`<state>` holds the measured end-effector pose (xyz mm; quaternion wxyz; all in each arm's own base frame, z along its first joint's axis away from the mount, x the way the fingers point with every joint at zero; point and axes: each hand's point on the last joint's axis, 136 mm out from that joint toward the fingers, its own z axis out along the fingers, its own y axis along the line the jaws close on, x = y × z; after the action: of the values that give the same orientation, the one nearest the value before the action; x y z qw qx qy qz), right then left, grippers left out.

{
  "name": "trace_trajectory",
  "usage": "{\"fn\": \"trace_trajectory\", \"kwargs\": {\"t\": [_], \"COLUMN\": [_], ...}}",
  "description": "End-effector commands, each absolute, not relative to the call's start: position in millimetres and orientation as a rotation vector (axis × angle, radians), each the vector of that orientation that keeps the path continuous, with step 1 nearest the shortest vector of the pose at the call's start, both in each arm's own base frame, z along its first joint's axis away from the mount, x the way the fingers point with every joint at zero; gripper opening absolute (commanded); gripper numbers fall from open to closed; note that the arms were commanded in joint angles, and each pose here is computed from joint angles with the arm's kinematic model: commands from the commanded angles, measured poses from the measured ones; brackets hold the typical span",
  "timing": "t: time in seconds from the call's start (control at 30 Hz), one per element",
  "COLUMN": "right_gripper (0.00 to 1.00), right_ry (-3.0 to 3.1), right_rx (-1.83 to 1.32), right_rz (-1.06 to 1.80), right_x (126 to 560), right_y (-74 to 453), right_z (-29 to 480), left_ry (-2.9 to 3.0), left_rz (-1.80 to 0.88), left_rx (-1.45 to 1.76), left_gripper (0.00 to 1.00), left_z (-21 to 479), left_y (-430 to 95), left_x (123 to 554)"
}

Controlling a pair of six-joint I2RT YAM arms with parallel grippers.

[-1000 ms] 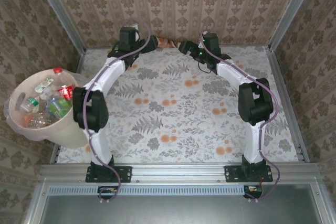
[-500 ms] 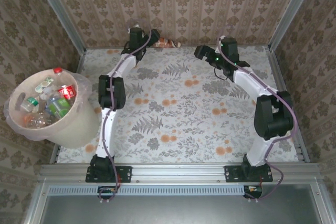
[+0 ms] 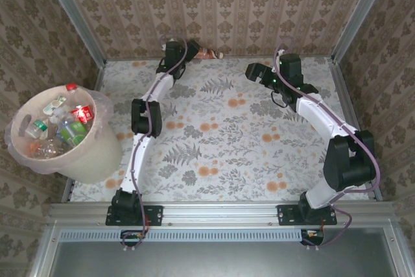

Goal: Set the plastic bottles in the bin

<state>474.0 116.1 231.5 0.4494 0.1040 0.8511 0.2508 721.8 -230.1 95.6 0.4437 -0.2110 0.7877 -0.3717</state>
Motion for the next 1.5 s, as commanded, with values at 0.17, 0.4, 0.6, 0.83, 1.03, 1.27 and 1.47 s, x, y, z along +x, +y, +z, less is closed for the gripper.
{"fn": "trace_trajectory", "kwargs": {"t": [0.17, 0.4, 0.6, 0.83, 1.03, 1.27, 1.47], "right_gripper": [1.00, 1.00, 0.99, 1.00, 1.00, 1.00, 1.00], "right_ry": [2.084, 2.080, 2.075, 2.094, 2.103, 2.091, 2.061], "right_rx": [0.248, 0.239, 0.240, 0.248, 0.247, 0.222, 0.203], "right_rz": [0.559, 0.539, 0.526, 0.521, 0.534, 0.490, 0.444], "right_x": [465.7, 463.0, 465.0, 473.9, 478.6, 465.2, 448.4], "right_y": [105.6, 103.1, 101.1, 102.2, 105.1, 98.6, 90.3], "right_z": [242.6, 245.9, 247.1, 238.4, 238.5, 249.4, 258.2], "left_ry": [1.876, 1.850, 1.804, 1.747, 1.709, 1.636, 1.584], "left_rz": [-0.966, -0.989, -0.959, -0.935, -0.923, -1.002, -1.023], "left_rx": [-0.568, -0.616, -0.637, -0.614, -0.507, -0.452, -0.398], "left_gripper": [1.00, 1.00, 1.00, 0.76, 0.69, 0.55, 0.53], "left_z": [105.2, 81.8, 76.0, 81.8, 110.1, 147.6, 193.6], "left_y": [-247.1, -248.1, -244.6, -239.6, -243.8, -243.9, -235.3], "left_x": [726.9, 731.1, 735.3, 739.9, 740.2, 737.7, 709.8]}}
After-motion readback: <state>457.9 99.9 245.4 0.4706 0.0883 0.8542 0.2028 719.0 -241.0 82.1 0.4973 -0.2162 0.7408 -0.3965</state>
